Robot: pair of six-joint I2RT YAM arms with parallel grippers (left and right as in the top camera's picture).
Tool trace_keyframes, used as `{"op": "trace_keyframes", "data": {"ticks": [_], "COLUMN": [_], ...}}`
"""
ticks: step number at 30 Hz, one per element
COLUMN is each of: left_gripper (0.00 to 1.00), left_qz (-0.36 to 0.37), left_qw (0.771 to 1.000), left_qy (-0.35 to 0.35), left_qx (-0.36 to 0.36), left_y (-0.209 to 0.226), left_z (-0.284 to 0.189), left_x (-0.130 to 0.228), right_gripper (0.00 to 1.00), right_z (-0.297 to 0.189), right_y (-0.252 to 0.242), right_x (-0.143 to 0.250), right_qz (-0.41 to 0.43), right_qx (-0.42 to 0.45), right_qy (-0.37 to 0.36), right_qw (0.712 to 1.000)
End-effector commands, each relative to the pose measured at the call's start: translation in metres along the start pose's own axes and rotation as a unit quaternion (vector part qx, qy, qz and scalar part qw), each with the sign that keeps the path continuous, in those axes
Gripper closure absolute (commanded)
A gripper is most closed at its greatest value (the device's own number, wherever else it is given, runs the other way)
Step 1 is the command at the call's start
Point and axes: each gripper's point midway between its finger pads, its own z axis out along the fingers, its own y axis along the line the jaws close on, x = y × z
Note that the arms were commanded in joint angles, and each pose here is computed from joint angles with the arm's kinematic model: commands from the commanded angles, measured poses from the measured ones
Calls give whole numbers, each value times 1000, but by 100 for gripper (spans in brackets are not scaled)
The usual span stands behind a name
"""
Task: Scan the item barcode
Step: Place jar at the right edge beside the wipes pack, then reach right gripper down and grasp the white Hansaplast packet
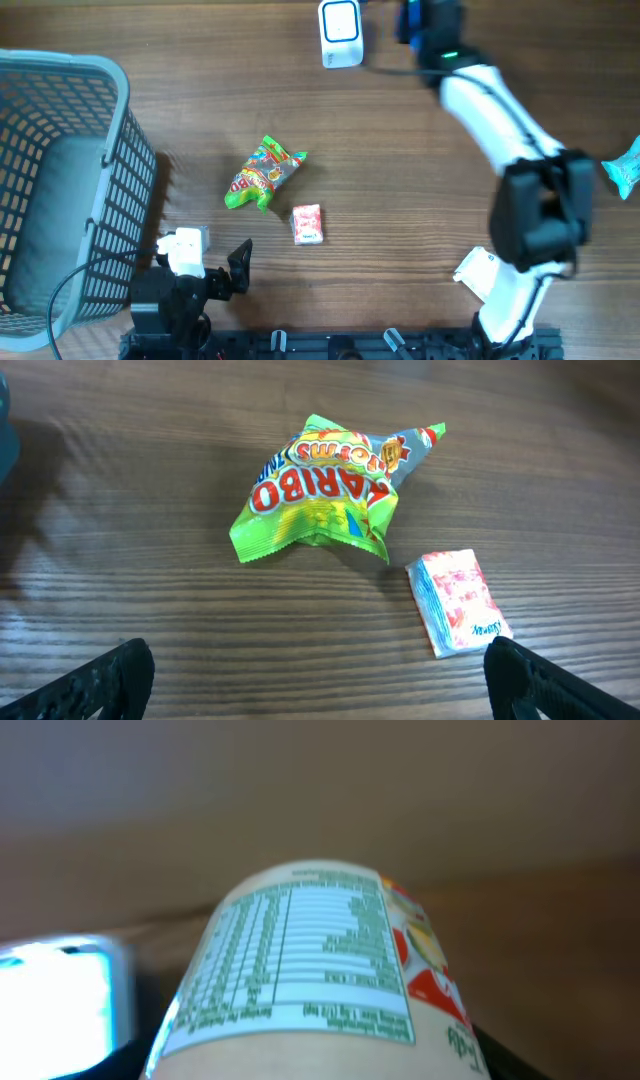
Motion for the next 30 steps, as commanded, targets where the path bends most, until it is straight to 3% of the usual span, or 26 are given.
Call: {"op": "trace_keyframes", "data": {"ticks": [1, 6, 11, 12, 13, 15, 18, 21, 23, 27, 30], "left_gripper": [0, 0, 0, 0, 0, 0, 0, 0, 0, 0, 0], "left_qz": [10, 10, 10, 10, 10, 10, 10, 10, 10, 10, 10], "left_qw": [1000, 1000, 1000, 1000, 1000, 1000, 1000, 1000, 1000, 1000, 1000], "left_qy": [-4, -4, -4, -4, -4, -4, -4, -4, -4, -4, -4], "left_qx": [7, 7, 7, 7, 7, 7, 7, 7, 7, 7, 7], "left_y": [-3, -3, -3, -3, -3, -3, -3, -3, -3, -3, -3], "left_z": [-1, -1, -1, -1, -1, -1, -1, -1, -1, -1, -1], "left_x": [-1, -1, -1, -1, -1, -1, -1, -1, -1, -1, -1], "right_gripper": [62, 59, 59, 24, 0, 0, 0, 1, 0, 0, 0], "right_z": [10, -9, -45, -47, -49, -57, -93, -160, -206, -279, -320], "right_y": [-113, -234, -290, -295, -302, -313, -316, -267, -229, -214, -179], "right_x": [46, 116, 176, 177, 175, 157, 82, 24, 20, 42, 28], "right_qz": [88, 211, 269, 273, 279, 282, 286, 293, 283, 243, 194], "right_qx": [81, 94, 139, 142, 146, 155, 149, 59, 19, 49, -58], "right_qy": [116, 264, 359, 360, 357, 341, 278, 245, 261, 302, 251], "right_qw": [986, 937, 883, 880, 879, 883, 905, 922, 923, 921, 947]}}
